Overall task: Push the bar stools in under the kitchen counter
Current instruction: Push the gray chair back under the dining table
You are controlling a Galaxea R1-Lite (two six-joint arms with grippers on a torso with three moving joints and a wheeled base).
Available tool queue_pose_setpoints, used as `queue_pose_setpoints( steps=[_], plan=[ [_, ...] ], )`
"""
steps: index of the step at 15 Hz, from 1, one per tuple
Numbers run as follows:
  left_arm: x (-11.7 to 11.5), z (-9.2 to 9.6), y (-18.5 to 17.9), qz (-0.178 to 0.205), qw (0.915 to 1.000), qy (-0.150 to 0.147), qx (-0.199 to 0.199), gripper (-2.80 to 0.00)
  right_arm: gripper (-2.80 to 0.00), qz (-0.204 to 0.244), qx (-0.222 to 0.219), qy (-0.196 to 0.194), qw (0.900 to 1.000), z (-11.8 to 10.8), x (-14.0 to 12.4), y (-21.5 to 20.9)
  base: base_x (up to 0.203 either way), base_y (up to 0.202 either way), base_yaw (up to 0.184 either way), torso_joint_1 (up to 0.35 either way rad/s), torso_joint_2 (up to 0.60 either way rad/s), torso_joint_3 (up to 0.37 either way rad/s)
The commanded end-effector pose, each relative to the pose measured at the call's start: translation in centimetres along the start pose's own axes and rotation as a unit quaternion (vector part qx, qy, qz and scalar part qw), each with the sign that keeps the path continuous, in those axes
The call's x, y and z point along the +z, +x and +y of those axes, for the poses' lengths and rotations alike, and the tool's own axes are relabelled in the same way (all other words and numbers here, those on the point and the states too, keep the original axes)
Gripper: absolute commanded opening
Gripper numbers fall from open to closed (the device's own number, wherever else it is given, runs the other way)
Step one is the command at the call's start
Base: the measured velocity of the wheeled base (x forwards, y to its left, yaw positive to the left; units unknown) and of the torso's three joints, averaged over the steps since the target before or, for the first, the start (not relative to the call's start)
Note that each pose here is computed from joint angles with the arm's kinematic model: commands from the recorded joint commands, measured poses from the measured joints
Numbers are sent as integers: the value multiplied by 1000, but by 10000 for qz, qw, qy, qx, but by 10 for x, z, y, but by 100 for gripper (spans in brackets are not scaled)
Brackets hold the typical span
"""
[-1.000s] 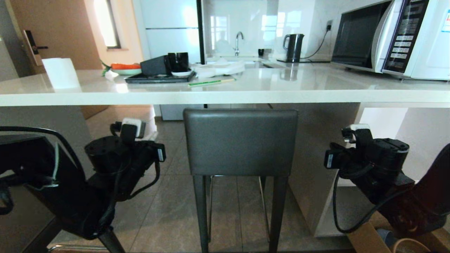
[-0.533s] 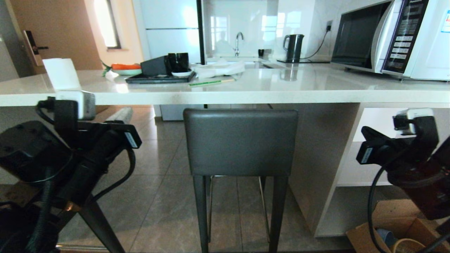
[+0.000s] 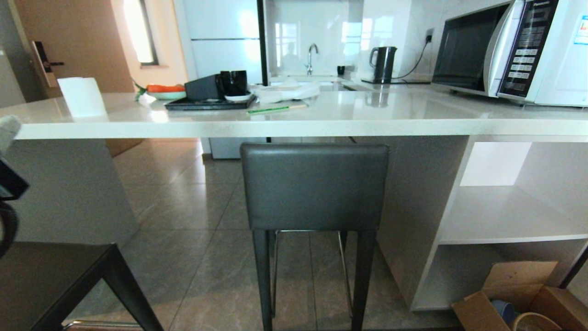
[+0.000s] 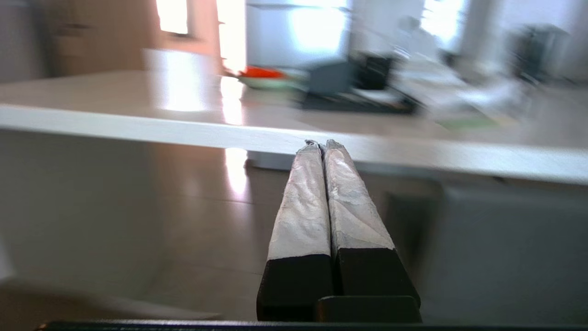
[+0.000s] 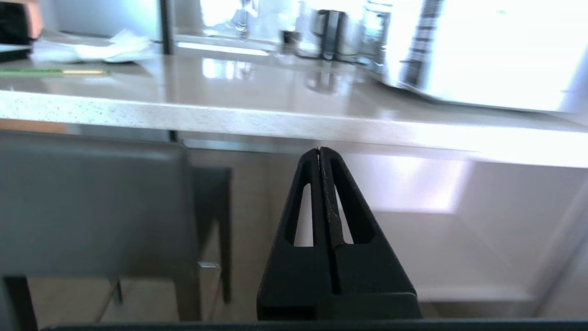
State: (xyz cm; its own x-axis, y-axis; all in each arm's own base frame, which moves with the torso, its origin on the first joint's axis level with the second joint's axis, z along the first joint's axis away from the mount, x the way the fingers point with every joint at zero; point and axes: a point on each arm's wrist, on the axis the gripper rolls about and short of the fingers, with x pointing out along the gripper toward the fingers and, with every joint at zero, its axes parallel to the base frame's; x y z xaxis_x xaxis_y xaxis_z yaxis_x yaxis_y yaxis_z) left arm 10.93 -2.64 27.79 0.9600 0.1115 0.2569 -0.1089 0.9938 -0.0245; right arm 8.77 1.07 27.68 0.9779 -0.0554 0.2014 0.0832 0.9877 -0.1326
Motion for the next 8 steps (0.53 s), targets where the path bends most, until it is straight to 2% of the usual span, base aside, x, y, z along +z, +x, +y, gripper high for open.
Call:
queue_pose_setpoints(
  steps=[1, 3, 5, 7, 8],
  plan=[
    [30, 28, -46, -580, 9970, -119, 501, -280, -280, 15, -205, -28, 9998, -19, 14, -65, 0, 0, 0, 0, 0, 0],
    [37, 41, -76, -813, 9923, -66, 937, -280, -280, -80, -426, -60, 9990, -25, 14, -97, 0, 0, 0, 0, 0, 0],
    [37, 49, -110, -933, 9888, 11, 1168, -280, -280, -170, -642, -119, 9977, -27, 12, -125, 0, 0, 0, 0, 0, 0],
    [25, 54, -138, -932, 9885, 88, 1184, -280, -280, -293, -766, -152, 9965, -27, 4, -151, 0, 0, 0, 0, 0, 0],
    [8, 55, -148, -803, 9902, 154, 1133, -280, -280, -317, -745, -156, 9966, -27, -2, -163, 0, 0, 0, 0, 0, 0]
  ],
)
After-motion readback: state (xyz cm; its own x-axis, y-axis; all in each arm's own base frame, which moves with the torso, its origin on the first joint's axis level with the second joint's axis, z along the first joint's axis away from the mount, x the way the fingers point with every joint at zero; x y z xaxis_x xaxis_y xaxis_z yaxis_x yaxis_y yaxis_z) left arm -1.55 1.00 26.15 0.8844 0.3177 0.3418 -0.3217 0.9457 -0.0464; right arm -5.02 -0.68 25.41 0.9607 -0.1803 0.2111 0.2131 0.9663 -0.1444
